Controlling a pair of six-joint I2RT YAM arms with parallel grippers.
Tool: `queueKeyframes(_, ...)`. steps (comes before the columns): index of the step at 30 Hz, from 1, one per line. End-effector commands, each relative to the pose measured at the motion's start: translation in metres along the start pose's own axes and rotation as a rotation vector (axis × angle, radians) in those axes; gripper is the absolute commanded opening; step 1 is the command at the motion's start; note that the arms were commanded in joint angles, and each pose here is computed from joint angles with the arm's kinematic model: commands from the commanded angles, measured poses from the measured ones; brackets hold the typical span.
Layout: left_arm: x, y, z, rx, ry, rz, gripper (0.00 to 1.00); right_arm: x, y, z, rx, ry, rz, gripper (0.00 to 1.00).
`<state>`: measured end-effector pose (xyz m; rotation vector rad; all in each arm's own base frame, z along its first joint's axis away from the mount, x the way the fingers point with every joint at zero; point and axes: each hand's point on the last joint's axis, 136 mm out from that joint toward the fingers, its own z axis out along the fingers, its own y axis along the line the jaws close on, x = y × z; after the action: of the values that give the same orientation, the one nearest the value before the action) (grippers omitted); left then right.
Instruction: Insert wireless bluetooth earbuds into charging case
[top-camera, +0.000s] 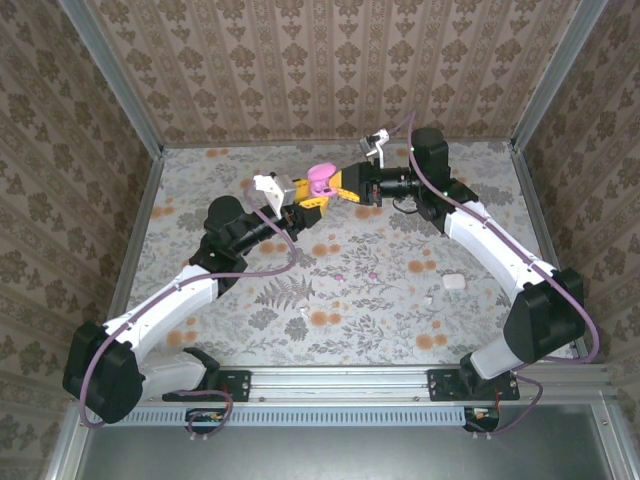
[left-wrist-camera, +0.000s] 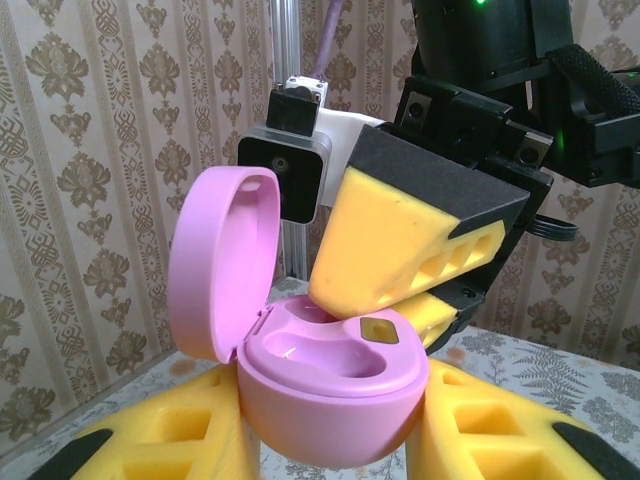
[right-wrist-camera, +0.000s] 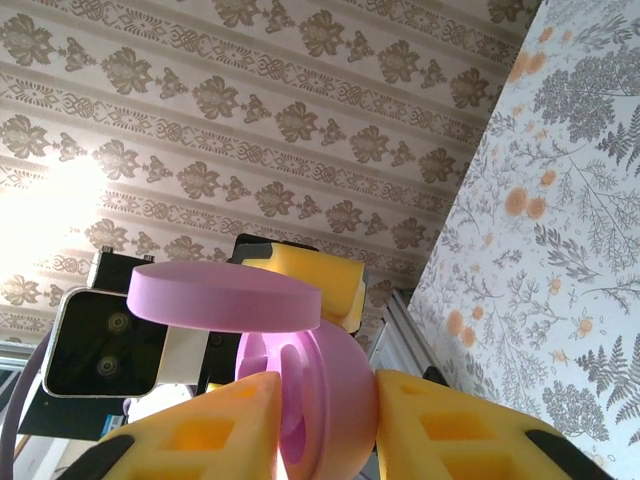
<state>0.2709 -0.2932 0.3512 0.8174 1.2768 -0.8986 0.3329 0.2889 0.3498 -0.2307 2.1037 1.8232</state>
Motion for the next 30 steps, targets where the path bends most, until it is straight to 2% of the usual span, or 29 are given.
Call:
queueKeyframes(1,-0.013,-0.004,-0.001,0.007,-0.034,0.026,0.36,0.006,0.015,0.002,-0.037,0.043,-0.017,0.26)
queueKeyframes(26,0.001,-0.004,0.002,0.013,0.024,0.017,0.36,0.012,0.021,-0.006,0.061,0.02,-0.107,0.26)
queueKeyframes(30,-0.001,-0.003,0.002,0.008,0.013,0.015,0.35,0.014,0.021,-0.005,0.068,0.026,-0.113,0.29)
